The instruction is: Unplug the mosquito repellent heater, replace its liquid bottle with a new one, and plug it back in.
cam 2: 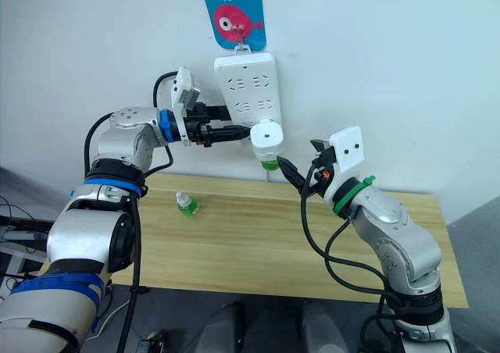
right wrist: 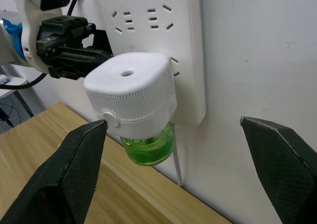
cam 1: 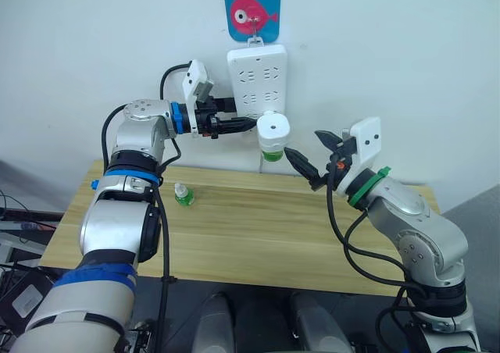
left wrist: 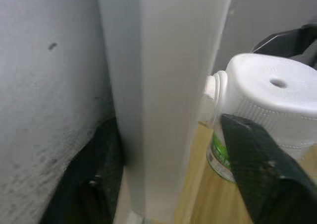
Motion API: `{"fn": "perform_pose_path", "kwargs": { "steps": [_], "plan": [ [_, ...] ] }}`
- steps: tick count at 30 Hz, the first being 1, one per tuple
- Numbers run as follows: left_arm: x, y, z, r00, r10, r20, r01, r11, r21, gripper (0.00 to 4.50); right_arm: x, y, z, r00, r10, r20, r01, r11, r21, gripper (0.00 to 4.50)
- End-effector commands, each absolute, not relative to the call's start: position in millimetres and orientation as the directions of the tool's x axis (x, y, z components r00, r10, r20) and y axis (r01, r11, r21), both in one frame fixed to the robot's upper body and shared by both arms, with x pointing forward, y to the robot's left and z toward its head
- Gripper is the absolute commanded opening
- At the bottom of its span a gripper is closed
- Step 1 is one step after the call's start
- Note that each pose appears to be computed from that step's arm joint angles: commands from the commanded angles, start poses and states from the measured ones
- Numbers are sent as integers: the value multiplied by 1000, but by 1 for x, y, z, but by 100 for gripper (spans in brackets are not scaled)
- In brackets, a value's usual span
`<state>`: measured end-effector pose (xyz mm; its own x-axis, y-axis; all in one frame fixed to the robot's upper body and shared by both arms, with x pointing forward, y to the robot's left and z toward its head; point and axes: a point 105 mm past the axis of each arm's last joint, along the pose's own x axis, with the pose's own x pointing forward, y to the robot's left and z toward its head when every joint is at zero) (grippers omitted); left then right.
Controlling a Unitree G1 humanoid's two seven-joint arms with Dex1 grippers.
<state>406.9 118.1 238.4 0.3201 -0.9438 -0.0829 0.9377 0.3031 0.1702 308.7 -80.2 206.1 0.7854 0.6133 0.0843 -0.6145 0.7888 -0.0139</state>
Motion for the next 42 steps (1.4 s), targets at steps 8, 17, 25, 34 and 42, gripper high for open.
{"fn": "perform_pose_path", "kwargs": {
  "steps": [8, 17, 25, 34, 42],
  "plan": [
    [402, 118, 254, 320, -947, -13, 938, 314, 149, 129, 281, -54, 218, 755, 648, 105, -647, 761, -45, 450],
    [398, 113, 250, 321, -947, -6, 937, 317, 145, 129, 311, -39, 237, 848, 506, 158, -504, 862, -52, 450],
    [398, 115, 250, 336, -942, -6, 931, 331, 151, 129, 328, -31, 242, 862, 478, 170, -468, 878, -96, 432],
    [408, 129, 244, 427, -904, -17, 894, 419, 162, 129, 315, -43, 244, 841, 508, 185, -492, 861, -127, 309],
    [414, 139, 248, 485, -874, 4, 860, 478, 179, 129, 289, -53, 246, 817, 544, 191, -531, 839, -116, 309]
  ]
}}
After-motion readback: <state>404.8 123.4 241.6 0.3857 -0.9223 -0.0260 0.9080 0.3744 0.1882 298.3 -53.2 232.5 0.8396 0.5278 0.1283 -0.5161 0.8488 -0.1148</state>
